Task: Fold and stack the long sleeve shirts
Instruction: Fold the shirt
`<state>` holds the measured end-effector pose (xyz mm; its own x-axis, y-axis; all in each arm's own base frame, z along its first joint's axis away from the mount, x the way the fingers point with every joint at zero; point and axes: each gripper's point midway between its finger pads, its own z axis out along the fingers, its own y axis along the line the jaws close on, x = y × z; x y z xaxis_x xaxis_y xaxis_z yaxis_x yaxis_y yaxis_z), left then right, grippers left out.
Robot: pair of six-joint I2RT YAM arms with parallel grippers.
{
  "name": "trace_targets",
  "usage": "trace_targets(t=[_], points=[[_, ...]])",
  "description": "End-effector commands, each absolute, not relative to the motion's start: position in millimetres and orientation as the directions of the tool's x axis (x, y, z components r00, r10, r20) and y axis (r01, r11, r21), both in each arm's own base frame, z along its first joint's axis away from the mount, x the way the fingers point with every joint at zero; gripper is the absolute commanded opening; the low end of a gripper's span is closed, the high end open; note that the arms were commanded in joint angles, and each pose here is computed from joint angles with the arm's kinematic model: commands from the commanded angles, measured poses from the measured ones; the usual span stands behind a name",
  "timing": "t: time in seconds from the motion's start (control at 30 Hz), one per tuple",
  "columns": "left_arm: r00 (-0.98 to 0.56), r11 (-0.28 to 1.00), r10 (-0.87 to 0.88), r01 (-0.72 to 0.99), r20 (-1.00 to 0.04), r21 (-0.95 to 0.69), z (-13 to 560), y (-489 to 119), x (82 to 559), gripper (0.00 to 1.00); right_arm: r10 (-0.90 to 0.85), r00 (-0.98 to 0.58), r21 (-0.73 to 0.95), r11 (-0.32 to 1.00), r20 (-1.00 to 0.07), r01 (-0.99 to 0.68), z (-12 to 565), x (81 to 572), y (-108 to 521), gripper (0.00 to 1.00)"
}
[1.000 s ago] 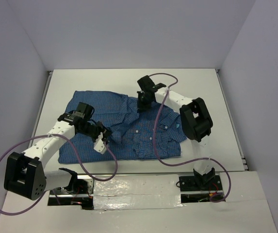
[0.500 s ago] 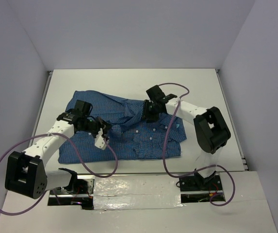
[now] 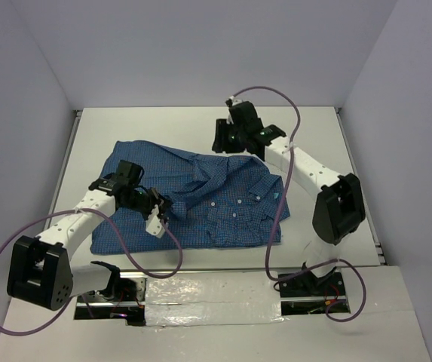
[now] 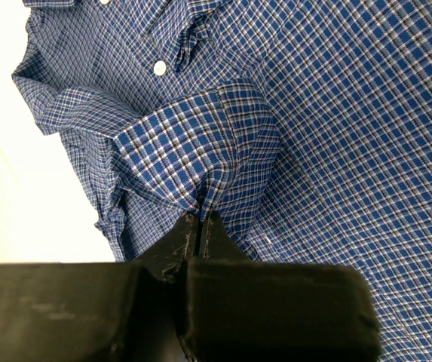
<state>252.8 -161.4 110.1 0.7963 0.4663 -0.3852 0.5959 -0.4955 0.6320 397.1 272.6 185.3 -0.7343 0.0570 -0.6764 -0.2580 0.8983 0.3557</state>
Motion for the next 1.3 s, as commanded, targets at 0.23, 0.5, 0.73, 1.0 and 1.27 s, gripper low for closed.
trace_targets(t=[0.23, 0.5, 0.73, 1.0, 1.27], points=[[0.962, -0.57, 0.257, 0.225, -0.089, 0.79, 150.3, -175.3, 263.8, 0.0, -0.291, -0.45, 0.212, 0.59, -0.844, -0.779, 191.1, 399.2, 330.3, 0.57], [0.968, -0.511, 0.247, 0.16, -0.033, 0.844, 157.6, -175.7, 256.5, 0.0, -0.356, 0.14, -0.228, 0.22, -0.924, -0.948, 207.5, 340.3, 334.0, 0.77], [0.966, -0.515, 0.255, 0.178, -0.048, 0.839, 156.2, -174.0, 256.0, 0.0, -0.651, 0.328, -0.313, -0.143, -0.685, -0.939, 131.6, 321.0, 338.4, 0.76], [0.96, -0.51, 0.272, 0.202, -0.066, 0.836, 154.4, -172.4, 257.3, 0.0, -0.657, 0.392, -0.322, -0.232, -0.644, -0.918, 110.0, 303.7, 358.4, 0.74], [0.95, -0.482, 0.3, 0.229, -0.086, 0.846, 157.6, -172.4, 260.3, 0.0, -0.693, 0.364, -0.31, -0.208, -0.622, -0.927, 89.3, 306.2, 368.3, 0.44]])
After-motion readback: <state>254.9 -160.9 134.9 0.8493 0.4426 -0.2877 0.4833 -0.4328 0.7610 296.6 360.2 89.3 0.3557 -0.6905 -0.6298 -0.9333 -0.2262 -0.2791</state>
